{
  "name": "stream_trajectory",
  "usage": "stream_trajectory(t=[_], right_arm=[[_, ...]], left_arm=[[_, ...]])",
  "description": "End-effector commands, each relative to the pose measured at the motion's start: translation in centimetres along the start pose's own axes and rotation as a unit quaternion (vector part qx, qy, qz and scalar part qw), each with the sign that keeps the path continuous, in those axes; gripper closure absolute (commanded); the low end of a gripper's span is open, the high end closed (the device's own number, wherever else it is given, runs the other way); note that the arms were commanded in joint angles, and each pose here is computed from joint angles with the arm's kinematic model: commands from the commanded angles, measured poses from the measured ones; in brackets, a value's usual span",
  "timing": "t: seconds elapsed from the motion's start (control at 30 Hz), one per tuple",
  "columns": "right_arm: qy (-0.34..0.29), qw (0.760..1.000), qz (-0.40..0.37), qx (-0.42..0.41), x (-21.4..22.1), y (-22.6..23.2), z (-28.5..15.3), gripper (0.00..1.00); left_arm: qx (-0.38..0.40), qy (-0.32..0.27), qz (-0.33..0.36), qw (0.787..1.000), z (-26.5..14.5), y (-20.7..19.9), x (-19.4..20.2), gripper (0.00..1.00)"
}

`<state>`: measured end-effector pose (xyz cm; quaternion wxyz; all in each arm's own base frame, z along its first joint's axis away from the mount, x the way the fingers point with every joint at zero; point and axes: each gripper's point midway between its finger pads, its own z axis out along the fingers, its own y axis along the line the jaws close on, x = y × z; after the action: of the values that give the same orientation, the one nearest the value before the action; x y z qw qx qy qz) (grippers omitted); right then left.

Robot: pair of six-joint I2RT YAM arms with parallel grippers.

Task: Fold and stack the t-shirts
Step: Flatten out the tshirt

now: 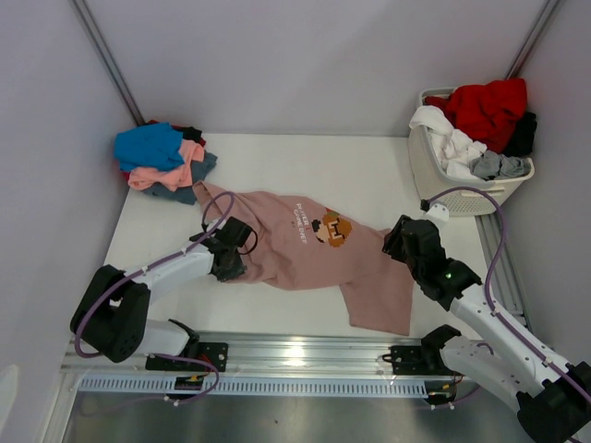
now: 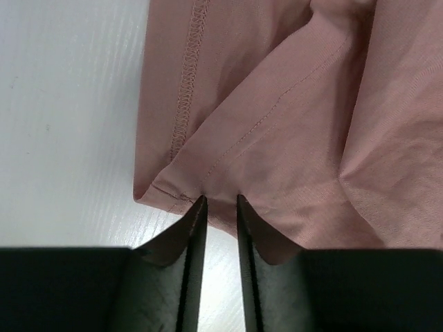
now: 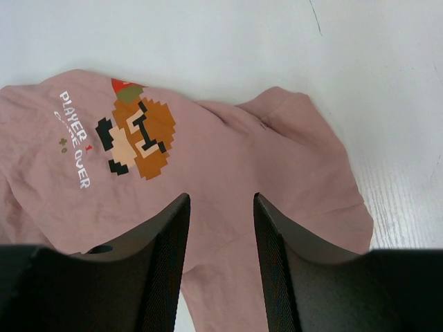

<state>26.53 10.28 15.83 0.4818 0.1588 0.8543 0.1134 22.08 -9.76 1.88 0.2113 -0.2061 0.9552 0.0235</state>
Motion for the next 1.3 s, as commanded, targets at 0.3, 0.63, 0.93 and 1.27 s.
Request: stream_trajectory(t=[0.3, 0.63, 0.93, 1.27], right_arm=[[-0.021, 1.0, -0.001, 0.005, -1.3, 0.2, -0.2, 0.54], [-0.018, 1.0, -0.011, 0.0, -1.3, 0.4, -0.1, 0.54], [-0.016, 1.0, -0.016, -0.001, -1.3, 0.4, -0.3, 0.54], [-0.016, 1.0, -0.023, -0.007, -1.2, 0.4, -0.4, 0.54]], left_arm=[[-0.003, -0.028, -0.068, 0.997, -1.1, 1.2, -0.3, 0.67], [0.003, -0.037, -0.115, 0.993, -0.5, 2.4, 0.3, 0.61], [-0.027, -0.028, -0.108, 0.993, 0.5, 2.6, 0.4, 0.69], [0.001, -0.032, -0.111, 0.993, -0.8, 1.5, -0.5, 0.63]])
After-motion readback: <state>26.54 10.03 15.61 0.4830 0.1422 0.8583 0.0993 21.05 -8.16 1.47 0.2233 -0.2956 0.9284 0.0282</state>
